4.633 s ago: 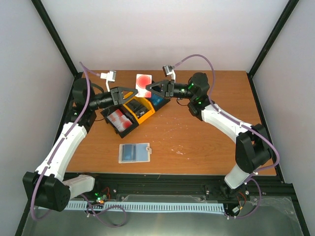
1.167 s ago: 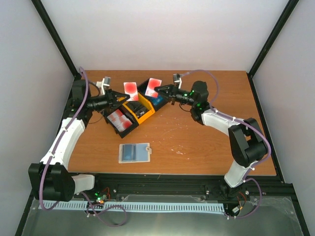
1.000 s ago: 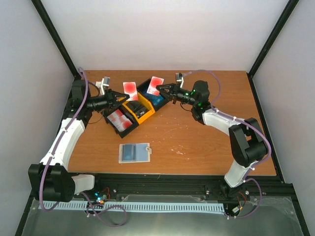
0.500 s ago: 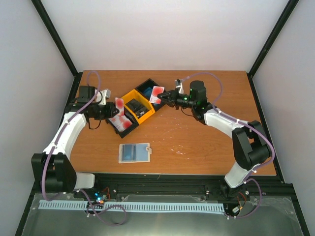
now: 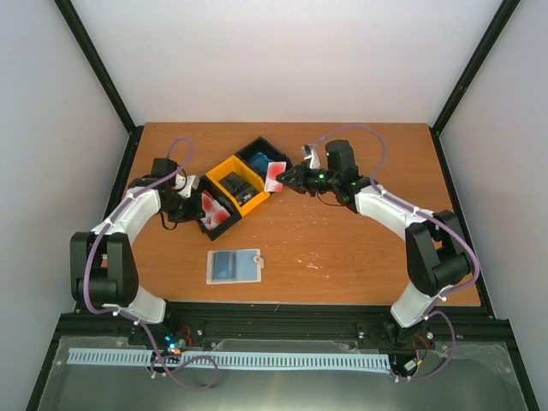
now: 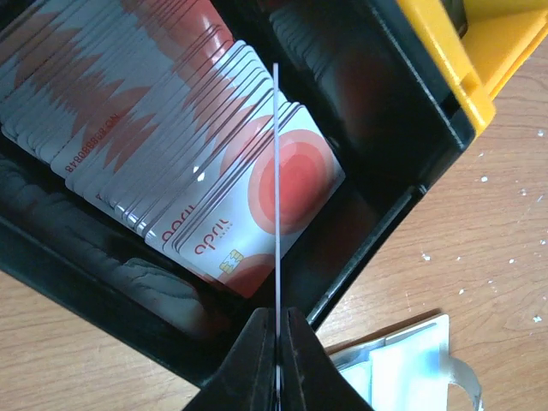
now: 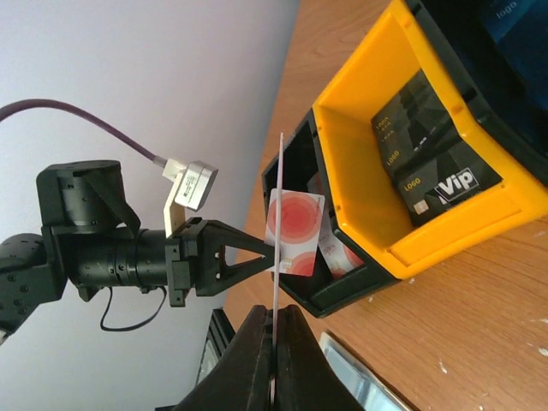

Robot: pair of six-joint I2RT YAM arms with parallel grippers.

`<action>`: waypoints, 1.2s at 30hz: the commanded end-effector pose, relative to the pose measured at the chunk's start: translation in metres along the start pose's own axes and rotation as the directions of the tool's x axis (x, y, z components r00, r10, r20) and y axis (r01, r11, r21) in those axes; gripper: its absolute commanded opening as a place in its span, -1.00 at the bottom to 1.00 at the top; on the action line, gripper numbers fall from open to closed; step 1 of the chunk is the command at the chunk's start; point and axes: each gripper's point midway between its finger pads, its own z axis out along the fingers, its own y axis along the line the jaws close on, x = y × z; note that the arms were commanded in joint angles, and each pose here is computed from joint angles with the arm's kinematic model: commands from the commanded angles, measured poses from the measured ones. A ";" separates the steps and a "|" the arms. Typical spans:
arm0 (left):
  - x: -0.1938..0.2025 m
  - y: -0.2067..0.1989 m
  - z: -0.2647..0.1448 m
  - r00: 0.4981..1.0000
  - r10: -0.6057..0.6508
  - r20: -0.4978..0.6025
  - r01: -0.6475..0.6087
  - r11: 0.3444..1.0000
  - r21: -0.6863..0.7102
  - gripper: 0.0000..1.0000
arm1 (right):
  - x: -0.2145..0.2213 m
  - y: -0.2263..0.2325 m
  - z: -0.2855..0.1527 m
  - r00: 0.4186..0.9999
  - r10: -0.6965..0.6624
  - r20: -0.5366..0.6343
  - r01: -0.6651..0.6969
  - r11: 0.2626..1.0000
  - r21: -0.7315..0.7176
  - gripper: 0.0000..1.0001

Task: Put the credit cards into the card holder
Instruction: Place the credit card in the storage box, then insert the credit card into the card holder.

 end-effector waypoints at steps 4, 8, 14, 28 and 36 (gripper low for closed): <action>-0.009 0.003 0.007 0.999 0.048 -0.008 -0.048 0.999 -0.025 -0.88 | 0.003 0.005 -0.001 0.999 -0.049 -0.013 0.049 0.999 0.023 -0.94; -0.011 0.000 0.016 0.997 0.074 -0.035 -0.074 0.997 -0.016 -0.86 | 0.004 0.004 0.002 0.999 -0.046 -0.022 0.046 0.999 0.023 -0.94; -0.017 0.000 0.026 0.991 0.116 -0.059 -0.120 0.991 -0.065 -0.74 | 0.005 0.003 0.004 0.998 -0.050 -0.030 0.051 0.998 0.032 -0.94; -0.002 -0.079 -0.036 0.985 0.076 0.155 -0.102 0.980 0.171 0.03 | 0.058 0.000 0.031 0.988 -0.097 -0.118 0.115 0.980 0.162 -0.94; 0.079 -0.079 -0.038 0.977 -0.175 0.126 0.123 0.932 0.340 0.07 | 0.148 -0.008 0.064 0.978 -0.017 -0.208 0.048 0.988 0.144 -0.95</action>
